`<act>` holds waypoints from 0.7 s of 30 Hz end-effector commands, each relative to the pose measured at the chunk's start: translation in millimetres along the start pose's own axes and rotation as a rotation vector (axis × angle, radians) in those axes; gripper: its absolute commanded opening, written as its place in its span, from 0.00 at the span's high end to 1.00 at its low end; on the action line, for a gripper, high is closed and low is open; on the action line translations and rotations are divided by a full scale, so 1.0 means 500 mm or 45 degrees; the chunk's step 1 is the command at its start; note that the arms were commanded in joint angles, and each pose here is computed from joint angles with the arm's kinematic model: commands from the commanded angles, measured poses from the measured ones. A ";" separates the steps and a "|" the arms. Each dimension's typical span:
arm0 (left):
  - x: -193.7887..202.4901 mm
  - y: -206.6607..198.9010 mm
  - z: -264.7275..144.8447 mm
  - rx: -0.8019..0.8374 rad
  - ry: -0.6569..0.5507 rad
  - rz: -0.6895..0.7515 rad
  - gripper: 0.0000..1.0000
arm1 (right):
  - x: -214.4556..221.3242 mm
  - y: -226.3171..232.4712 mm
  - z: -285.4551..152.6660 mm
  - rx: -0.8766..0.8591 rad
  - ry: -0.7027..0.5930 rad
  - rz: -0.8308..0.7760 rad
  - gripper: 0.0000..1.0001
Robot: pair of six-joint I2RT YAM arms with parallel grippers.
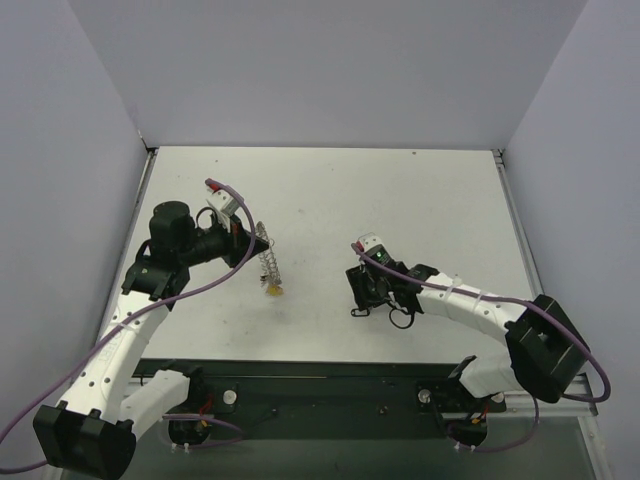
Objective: Put the keys on the keyring
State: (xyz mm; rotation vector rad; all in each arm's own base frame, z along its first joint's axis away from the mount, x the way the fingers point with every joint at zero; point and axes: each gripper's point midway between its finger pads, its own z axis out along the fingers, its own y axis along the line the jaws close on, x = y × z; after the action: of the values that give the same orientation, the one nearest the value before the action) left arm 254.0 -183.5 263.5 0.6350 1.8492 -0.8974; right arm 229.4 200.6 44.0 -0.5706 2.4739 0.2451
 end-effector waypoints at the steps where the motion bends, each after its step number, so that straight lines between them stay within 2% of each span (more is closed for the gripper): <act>1: -0.049 -0.013 -0.009 0.021 -0.109 0.084 1.00 | 0.005 -0.019 -0.007 0.071 0.049 0.104 0.52; 7: -0.049 -0.014 -0.009 0.025 -0.109 0.084 1.00 | 0.022 -0.006 -0.008 0.033 0.087 0.159 0.52; 10: -0.051 -0.014 -0.010 0.023 -0.113 0.086 1.00 | 0.033 0.004 -0.004 0.004 0.113 0.186 0.58; 15: -0.051 -0.016 -0.009 0.029 -0.113 0.087 1.00 | 0.043 -0.001 0.003 0.026 0.129 0.204 0.63; 21: -0.051 -0.016 -0.010 0.029 -0.114 0.088 1.00 | 0.054 -0.002 0.005 0.036 0.148 0.227 0.63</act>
State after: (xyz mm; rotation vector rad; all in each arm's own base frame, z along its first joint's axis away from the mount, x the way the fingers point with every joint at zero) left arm 253.3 -183.5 264.0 0.6363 1.8454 -0.8977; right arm 216.6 195.4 29.6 -0.3977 2.6062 0.2664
